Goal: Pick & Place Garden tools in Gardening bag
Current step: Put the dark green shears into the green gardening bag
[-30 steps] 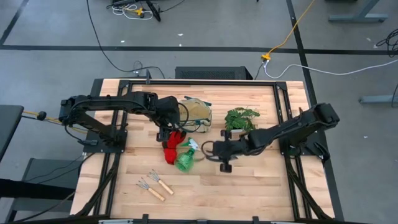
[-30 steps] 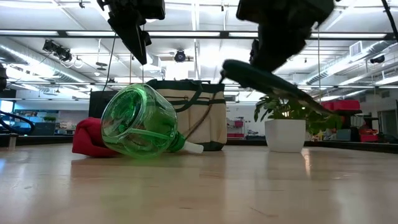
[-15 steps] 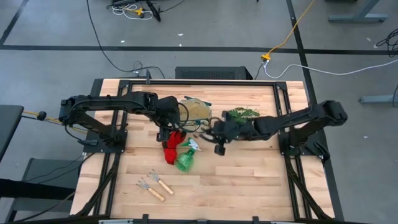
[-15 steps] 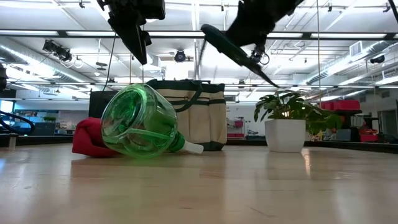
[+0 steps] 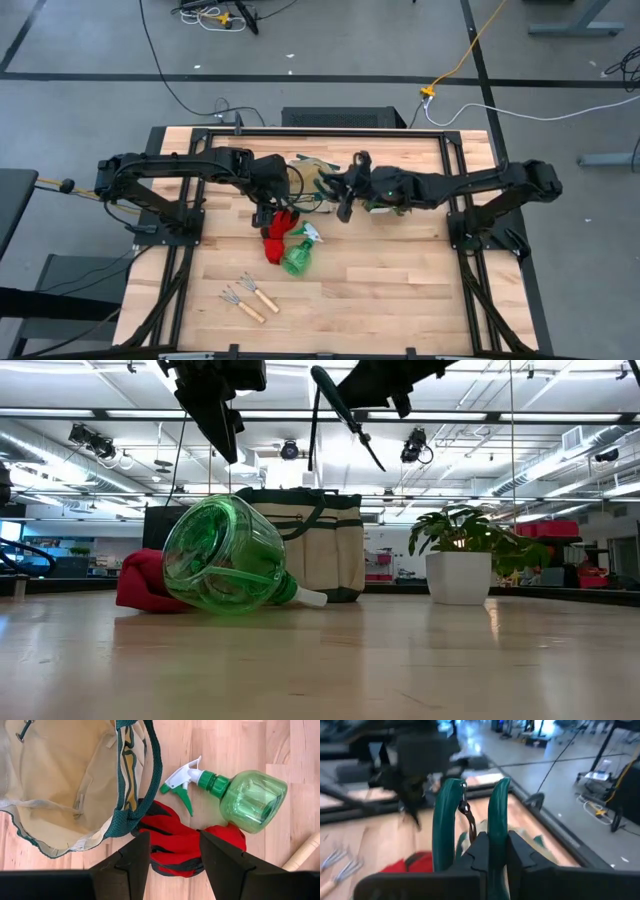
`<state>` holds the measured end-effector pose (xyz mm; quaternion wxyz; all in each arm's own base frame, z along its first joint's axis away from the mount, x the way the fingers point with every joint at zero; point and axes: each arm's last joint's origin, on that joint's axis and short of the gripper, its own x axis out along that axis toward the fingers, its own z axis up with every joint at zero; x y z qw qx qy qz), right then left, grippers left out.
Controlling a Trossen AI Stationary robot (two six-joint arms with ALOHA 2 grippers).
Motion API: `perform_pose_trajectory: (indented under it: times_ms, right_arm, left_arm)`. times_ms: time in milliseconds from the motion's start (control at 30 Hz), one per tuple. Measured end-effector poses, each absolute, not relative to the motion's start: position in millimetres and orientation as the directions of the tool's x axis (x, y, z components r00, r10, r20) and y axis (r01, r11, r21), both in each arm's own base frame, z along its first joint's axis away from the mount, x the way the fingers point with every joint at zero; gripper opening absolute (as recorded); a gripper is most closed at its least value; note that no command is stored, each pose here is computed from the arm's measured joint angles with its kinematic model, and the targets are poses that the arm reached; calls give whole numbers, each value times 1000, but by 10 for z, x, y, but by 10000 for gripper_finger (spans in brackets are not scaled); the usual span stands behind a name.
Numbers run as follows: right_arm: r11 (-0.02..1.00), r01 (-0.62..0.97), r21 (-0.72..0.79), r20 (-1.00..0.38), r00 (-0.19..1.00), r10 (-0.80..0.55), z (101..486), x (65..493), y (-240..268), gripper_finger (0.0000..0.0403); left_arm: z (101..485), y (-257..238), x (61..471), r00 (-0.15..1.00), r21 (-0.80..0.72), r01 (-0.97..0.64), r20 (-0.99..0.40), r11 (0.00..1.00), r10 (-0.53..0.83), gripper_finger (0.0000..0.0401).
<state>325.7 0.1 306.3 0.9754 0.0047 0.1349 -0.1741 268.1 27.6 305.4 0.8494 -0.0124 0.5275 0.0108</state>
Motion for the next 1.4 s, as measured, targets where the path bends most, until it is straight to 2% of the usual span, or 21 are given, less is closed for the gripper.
perform_pose_trajectory:
  times_ms: [333, 900, 1400]
  right_arm:
    - [918, 397, -29, -127, 909, -397, 3202, 3282, -213, 22]
    - [933, 361, -9, -110, 927, -359, 2994, 3496, -425, 22]
    - [944, 330, -21, -167, 929, -329, 2736, 3649, -473, 22]
  left_arm:
    - [3055, 277, 2684, 446, -9, -32, -895, 999, 6, 177]
    - [3057, 277, 2688, 450, -8, -31, -893, 999, 6, 177]
    - [3057, 277, 2688, 450, -8, -31, -893, 999, 7, 177]
